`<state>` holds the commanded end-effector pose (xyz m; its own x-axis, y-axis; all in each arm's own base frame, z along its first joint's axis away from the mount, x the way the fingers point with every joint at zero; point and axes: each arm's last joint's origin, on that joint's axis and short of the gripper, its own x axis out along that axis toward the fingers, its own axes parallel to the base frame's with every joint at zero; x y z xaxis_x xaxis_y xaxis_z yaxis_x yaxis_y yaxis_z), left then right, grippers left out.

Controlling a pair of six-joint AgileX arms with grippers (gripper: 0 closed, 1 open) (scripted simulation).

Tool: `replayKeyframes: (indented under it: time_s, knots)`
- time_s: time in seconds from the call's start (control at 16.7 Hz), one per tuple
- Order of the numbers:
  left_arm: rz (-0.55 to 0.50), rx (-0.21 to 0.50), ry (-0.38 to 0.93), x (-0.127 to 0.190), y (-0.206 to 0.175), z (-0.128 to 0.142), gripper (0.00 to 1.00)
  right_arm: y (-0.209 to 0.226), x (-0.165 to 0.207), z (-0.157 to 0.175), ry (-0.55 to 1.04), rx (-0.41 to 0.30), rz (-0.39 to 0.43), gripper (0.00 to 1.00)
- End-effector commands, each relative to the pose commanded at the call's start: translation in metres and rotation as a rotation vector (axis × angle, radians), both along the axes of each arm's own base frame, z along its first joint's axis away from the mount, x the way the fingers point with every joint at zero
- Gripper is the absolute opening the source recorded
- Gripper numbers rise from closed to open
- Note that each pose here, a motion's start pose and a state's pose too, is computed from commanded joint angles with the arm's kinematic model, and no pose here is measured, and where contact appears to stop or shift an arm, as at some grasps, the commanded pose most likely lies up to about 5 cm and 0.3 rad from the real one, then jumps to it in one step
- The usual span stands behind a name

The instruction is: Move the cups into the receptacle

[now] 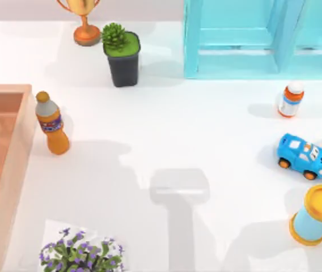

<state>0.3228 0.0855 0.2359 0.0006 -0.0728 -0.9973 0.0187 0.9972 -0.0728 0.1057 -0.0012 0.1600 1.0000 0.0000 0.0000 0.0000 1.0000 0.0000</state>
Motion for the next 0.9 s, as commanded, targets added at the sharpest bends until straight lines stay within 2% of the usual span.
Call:
replayKeyframes:
  time_s: [0.12,0.36,0.9]
  knots:
    - [-0.001,-0.001,0.002,-0.0007,0.0003,-0.0095,0.0,0.0,0.0,0.0,0.0,0.0,0.0,1.0]
    - [-0.001,-0.001,0.002,-0.0008,0.0003,-0.0101,0.0,0.0,0.0,0.0,0.0,0.0,0.0,1.0]
    - [-0.001,-0.001,0.002,-0.0008,0.0003,-0.0101,0.68,0.0,0.0,0.0,0.0,0.0,0.0,1.0]
